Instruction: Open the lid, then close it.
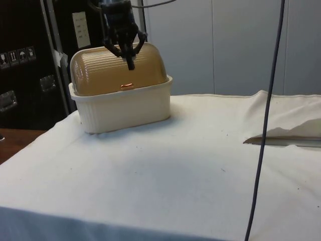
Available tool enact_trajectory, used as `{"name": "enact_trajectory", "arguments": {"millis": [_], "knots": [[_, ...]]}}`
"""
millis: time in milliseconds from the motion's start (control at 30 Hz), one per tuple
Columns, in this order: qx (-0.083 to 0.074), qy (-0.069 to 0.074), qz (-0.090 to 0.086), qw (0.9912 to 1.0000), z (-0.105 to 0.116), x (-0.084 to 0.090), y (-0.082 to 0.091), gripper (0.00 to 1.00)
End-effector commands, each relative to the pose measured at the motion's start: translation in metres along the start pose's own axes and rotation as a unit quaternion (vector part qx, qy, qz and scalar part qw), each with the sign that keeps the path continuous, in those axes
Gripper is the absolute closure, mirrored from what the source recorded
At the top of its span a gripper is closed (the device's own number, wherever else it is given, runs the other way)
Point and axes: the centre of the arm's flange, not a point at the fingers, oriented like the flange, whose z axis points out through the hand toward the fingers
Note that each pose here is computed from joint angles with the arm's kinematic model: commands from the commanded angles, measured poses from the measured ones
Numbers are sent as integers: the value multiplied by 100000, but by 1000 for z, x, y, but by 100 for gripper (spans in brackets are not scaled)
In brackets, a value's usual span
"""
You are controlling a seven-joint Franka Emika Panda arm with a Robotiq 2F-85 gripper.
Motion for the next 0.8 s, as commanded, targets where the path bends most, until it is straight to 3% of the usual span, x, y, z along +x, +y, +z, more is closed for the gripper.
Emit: {"name": "enact_trajectory", "arguments": {"millis": [0, 100, 133, 167, 267, 400, 433, 633, 667, 767], "knots": [[-435, -285, -727, 99996, -2, -1, -2, 100], [-780, -276, -1726, 99982, -6, -2, -4, 100], [-598, 48, -1285, 99990, -5, -1, -3, 100], [-826, -307, -2464, 99966, -8, -1, -5, 100], [-705, -366, -3620, 99931, -11, -1, -6, 100], [-386, 167, -4365, 99904, -13, 1, -7, 100], [-297, -348, -5081, 99870, -15, 0, -8, 100], [350, -437, -7499, 99717, -18, 1, -9, 100], [114, 191, -7332, 99731, -17, 2, -9, 100], [770, -588, -8951, 99594, -19, 1, -10, 100]]}}
